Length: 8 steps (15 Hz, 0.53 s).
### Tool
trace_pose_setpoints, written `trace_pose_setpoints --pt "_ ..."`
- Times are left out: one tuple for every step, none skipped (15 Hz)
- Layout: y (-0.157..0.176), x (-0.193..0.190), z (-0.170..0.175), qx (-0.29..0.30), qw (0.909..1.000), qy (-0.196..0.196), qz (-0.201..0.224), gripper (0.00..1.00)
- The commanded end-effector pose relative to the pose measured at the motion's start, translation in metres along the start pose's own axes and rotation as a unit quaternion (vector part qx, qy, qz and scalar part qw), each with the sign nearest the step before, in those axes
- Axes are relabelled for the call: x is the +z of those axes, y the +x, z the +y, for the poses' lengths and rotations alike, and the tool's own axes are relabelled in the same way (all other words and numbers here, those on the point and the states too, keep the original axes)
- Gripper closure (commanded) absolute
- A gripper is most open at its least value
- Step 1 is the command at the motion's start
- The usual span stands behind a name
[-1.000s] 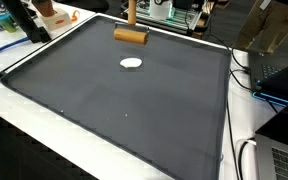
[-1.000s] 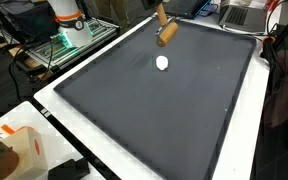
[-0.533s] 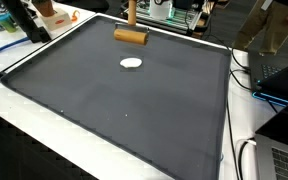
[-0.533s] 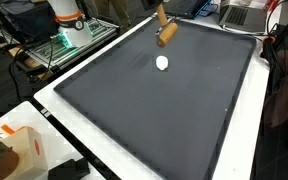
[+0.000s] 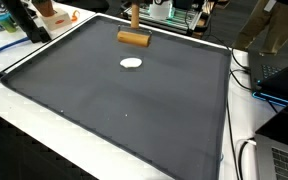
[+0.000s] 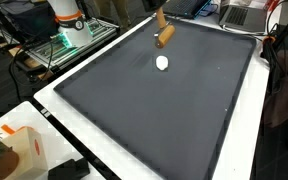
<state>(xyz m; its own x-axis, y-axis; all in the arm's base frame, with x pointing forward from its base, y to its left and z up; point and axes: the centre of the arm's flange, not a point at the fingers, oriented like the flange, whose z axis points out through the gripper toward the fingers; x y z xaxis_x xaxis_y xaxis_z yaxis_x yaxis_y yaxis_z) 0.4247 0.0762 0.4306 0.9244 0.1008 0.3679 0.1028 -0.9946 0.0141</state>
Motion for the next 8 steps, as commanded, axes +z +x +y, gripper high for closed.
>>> trace_pose_setpoints --pt "0.029 -0.015 -0.007 -0.020 0.9994 -0.019 -0.019 0.77" --pt "0.037 -0.019 -0.008 -0.026 0.9992 -0.022 -0.023 0.77" --pt "0.045 -0.022 -0.010 -0.030 0.9985 -0.027 -0.037 0.77" --pt "0.052 -0.025 -0.011 -0.032 0.9978 -0.032 -0.047 0.77" --pt "0.059 -0.027 -0.011 -0.036 0.9969 -0.037 -0.059 0.77" --pt "0.066 -0.029 -0.011 -0.038 0.9961 -0.040 -0.068 0.77" --pt "0.071 -0.030 -0.011 -0.039 0.9954 -0.043 -0.076 0.77" --pt "0.077 -0.032 -0.011 -0.038 0.9946 -0.047 -0.085 0.77"
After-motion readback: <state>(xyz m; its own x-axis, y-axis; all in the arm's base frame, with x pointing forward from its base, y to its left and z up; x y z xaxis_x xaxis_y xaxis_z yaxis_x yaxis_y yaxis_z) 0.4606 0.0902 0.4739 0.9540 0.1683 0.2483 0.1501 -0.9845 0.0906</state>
